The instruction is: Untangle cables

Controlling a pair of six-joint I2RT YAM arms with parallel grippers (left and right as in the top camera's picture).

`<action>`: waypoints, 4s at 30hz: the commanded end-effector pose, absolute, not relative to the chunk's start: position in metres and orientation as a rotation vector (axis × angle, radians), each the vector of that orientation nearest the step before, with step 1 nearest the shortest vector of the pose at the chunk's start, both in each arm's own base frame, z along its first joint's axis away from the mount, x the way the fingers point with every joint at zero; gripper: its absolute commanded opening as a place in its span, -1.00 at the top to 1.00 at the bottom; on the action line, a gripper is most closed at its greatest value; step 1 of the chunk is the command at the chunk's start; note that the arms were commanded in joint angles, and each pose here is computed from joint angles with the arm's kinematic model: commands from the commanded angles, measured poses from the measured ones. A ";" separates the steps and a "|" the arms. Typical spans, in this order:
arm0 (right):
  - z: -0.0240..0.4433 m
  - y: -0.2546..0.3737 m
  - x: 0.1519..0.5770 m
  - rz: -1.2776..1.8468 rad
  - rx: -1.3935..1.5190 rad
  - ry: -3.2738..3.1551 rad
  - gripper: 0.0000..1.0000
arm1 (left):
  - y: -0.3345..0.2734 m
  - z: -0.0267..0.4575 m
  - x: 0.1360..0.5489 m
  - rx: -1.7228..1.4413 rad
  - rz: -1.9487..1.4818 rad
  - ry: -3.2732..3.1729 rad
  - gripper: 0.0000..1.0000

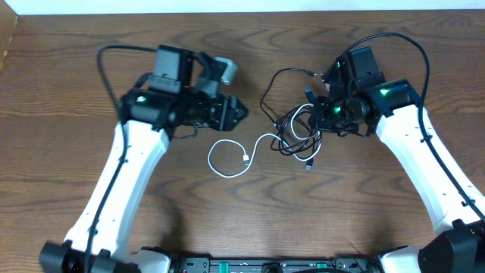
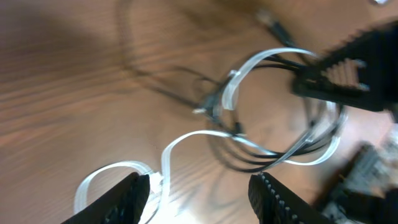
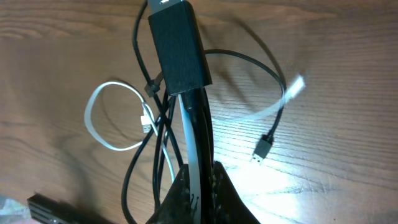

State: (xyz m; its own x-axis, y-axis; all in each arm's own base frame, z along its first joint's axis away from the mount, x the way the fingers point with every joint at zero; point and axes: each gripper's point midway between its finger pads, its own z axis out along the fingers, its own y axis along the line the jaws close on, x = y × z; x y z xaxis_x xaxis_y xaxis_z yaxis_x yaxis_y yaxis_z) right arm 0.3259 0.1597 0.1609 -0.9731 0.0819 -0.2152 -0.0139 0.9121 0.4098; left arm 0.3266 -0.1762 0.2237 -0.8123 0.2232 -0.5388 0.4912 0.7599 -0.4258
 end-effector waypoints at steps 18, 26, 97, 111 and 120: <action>0.159 0.175 0.332 1.211 0.103 2.848 0.98 | -0.300 0.211 0.286 1.167 -1.044 2.199 -0.10; 0.163 0.178 0.335 1.256 0.083 2.816 0.98 | -0.317 0.190 0.282 1.239 -0.855 2.225 -0.09; 0.137 0.141 0.364 0.877 0.123 2.806 -0.66 | -0.273 0.230 0.354 0.482 -0.983 2.368 0.85; 0.093 0.134 0.380 0.808 0.366 2.732 -0.47 | -0.225 0.313 0.381 0.241 -1.142 2.138 0.85; 0.110 0.147 0.417 0.863 0.330 2.554 -0.46 | -0.218 0.329 0.360 0.251 -1.137 2.131 0.85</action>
State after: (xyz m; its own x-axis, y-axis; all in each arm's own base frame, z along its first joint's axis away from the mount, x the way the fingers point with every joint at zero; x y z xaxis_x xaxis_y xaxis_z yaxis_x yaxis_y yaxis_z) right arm 0.4170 0.1376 0.1126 -0.8807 0.3549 -0.3138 0.0959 0.7823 0.6155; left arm 0.3655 -0.2175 0.3213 -0.7411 -0.1503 -0.6544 0.4512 0.6102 -0.6512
